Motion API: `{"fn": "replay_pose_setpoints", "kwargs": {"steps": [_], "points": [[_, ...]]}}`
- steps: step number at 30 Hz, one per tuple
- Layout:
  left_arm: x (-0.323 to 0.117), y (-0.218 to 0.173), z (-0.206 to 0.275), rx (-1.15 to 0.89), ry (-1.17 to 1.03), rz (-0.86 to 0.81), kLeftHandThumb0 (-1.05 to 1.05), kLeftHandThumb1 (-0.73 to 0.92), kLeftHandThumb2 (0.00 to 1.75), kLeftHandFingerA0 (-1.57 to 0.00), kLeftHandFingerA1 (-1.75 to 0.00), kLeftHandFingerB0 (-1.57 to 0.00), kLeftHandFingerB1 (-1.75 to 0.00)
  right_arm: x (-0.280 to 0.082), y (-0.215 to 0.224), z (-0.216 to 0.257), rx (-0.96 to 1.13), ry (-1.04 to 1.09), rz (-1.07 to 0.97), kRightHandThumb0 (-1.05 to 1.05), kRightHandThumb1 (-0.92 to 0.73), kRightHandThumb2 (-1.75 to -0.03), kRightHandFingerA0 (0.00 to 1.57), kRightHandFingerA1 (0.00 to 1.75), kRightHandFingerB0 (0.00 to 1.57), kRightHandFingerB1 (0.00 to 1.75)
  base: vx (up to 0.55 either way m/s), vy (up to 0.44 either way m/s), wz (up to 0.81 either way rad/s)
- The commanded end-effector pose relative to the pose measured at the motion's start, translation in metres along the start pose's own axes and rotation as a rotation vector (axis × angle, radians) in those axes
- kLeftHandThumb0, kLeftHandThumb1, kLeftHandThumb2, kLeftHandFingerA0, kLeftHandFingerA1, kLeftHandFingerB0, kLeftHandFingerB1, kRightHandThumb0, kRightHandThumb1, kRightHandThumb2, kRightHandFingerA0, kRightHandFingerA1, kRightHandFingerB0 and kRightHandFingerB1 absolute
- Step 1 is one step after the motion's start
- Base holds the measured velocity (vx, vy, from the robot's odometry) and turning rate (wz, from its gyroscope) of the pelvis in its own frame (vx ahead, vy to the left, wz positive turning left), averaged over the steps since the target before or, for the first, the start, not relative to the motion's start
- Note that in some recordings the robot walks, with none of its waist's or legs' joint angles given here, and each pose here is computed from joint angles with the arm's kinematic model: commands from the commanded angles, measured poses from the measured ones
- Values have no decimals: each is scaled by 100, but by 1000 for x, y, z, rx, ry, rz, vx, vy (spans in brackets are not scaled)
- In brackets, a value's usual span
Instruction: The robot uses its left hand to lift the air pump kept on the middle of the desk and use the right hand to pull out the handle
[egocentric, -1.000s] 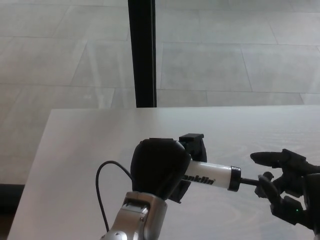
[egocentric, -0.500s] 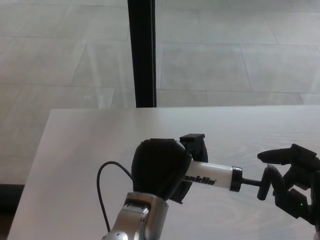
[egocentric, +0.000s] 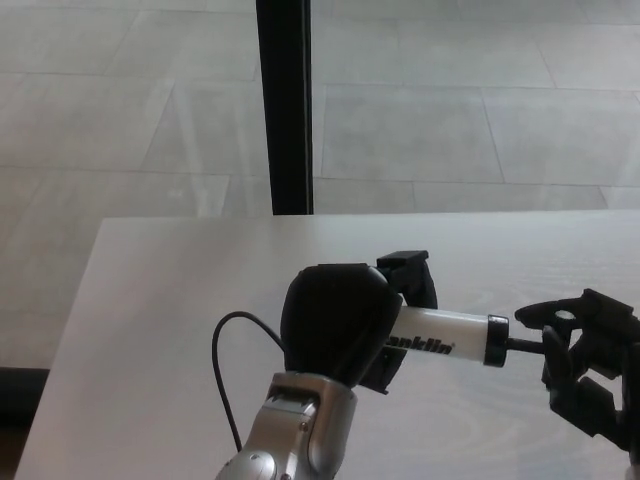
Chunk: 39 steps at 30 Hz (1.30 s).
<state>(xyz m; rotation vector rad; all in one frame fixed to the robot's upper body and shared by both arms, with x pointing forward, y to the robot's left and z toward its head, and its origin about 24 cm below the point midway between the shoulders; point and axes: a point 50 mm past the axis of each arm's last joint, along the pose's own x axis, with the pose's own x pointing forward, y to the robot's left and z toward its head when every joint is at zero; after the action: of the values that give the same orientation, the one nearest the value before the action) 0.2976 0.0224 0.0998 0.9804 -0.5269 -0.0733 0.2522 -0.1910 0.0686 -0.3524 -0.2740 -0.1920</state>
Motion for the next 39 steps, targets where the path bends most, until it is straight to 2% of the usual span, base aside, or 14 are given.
{"fn": "replay_pose_setpoints", "kwargs": {"steps": [1,3,4,5,6,8,11,13,15,19,20,27,32,39], "points": [[9,7,2,-24,16,19,-5,37,142,-103,-175,-88,-152,-3,-1,-4,-39,14,13,-17,-68,-78,87,162,96,70,0,0,0],[9,7,1,-19,3,31,-5,35,144,-104,-175,-87,-155,-3,-1,-4,-39,3,18,-16,-69,-80,86,160,88,101,0,0,0],[8,7,1,-18,-4,35,-5,35,144,-104,-175,-87,-155,-3,-1,-4,-38,5,17,-16,-69,-80,86,160,88,101,0,0,0],[6,5,-1,-26,7,24,-8,37,143,-100,-175,-83,-159,-3,-1,-5,-38,1,11,-20,-73,-78,82,166,74,133,0,0,0],[5,5,-2,-22,15,15,-7,38,140,-101,-175,-88,-152,-3,-2,-4,-46,-7,6,-20,-73,-81,80,169,69,146,0,0,0],[4,4,-4,-28,22,7,-5,36,141,-99,-175,-87,-154,-2,-3,-3,-72,-1,-10,-23,-74,-82,79,173,65,155,0,0,0],[1,2,-4,-24,25,3,-5,35,142,-99,-175,-88,-152,-5,-3,-3,-101,1,-24,-22,-67,-93,79,175,67,158,0,0,0],[1,2,-5,-18,23,2,-5,35,142,-99,-175,-88,-152,-4,-4,-3,-117,-1,-36,-22,-67,-93,79,175,67,158,0,0,0],[-1,3,-5,-23,19,7,-7,37,141,-103,-175,-90,-149,-6,-4,-2,-142,2,-78,-21,-56,-102,83,175,71,161,0,0,0],[-3,2,-7,-13,21,9,-7,36,142,-101,-175,-90,-151,-7,-3,-1,-141,-4,-103,-21,-52,-110,86,175,73,160,0,0,0],[-7,-1,-8,0,19,0,-7,33,144,-99,-175,-84,-158,-6,-4,1,-149,5,-126,-21,-51,-115,88,175,76,161,0,0,0],[-11,-1,-13,40,14,-9,-7,35,143,-99,-175,-91,-145,-3,-4,6,-160,-10,-111,-23,-53,-112,88,175,76,158,0,0,0],[-12,1,-18,80,3,-2,-8,31,148,-95,-172,-91,-144,-2,-7,6,-153,-13,-109,-24,-52,-115,90,175,77,157,0,0,0],[-14,4,-26,104,18,-17,-11,35,149,-97,-174,-87,-143,-1,-9,8,-146,-8,-111,-26,-51,-115,90,175,77,158,0,0,0]]}}
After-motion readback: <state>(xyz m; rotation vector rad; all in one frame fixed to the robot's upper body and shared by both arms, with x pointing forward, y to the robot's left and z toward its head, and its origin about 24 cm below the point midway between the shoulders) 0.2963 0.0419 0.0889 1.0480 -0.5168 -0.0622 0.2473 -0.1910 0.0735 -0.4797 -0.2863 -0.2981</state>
